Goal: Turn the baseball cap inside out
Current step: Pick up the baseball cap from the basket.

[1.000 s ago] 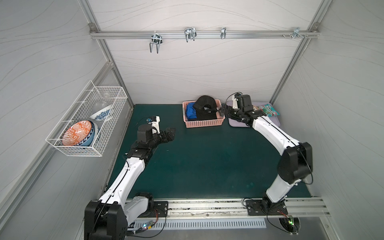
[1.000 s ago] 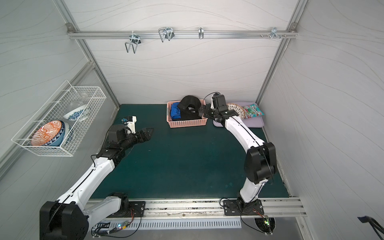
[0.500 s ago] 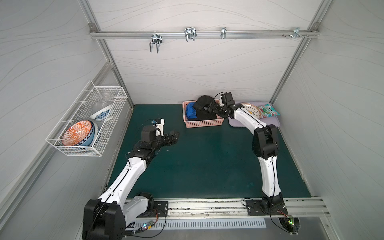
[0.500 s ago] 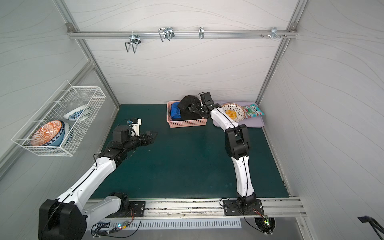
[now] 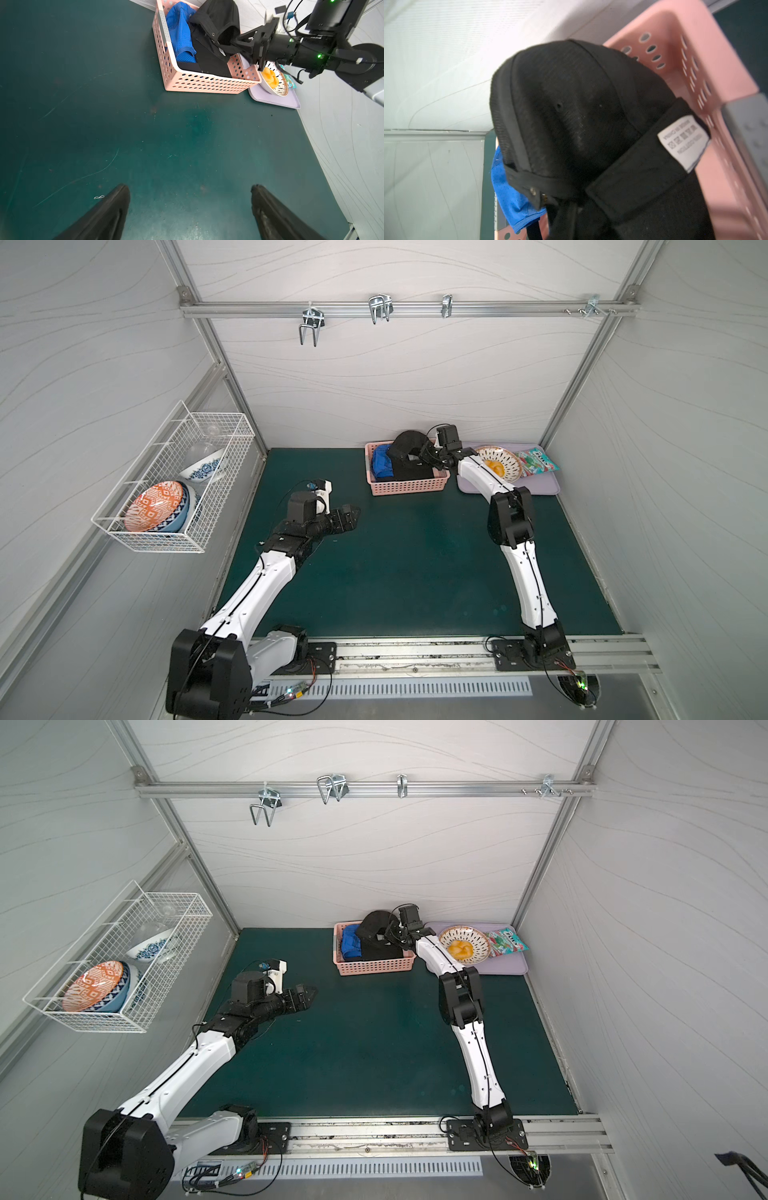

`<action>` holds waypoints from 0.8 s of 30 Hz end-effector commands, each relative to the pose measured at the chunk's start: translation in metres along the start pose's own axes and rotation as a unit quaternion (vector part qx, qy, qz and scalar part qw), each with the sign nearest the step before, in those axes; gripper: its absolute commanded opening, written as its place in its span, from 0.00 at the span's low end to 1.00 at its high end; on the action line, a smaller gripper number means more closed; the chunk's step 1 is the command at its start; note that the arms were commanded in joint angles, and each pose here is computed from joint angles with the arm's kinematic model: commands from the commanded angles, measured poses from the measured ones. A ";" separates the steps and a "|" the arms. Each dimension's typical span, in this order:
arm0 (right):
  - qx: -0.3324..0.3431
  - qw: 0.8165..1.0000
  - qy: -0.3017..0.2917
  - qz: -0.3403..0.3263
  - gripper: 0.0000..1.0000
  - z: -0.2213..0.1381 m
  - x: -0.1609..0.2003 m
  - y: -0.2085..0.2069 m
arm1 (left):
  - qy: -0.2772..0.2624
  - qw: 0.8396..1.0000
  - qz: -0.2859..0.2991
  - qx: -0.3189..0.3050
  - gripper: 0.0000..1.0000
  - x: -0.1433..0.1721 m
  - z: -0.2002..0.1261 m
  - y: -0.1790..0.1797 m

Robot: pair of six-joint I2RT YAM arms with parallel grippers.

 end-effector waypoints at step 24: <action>-0.129 0.970 -0.084 -0.190 0.00 -0.313 0.014 0.169 | -0.183 0.942 0.254 0.123 1.00 -0.109 -0.073 -0.160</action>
Point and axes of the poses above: each gripper's point midway between its finger pads, its own z axis out along the fingers, its own y axis along the line the jaws close on, x = y × z, the point moved 2 cm from there along -z, back along the fingers, and after that the axes turned 5 degrees about z, right-handed, at the moved point
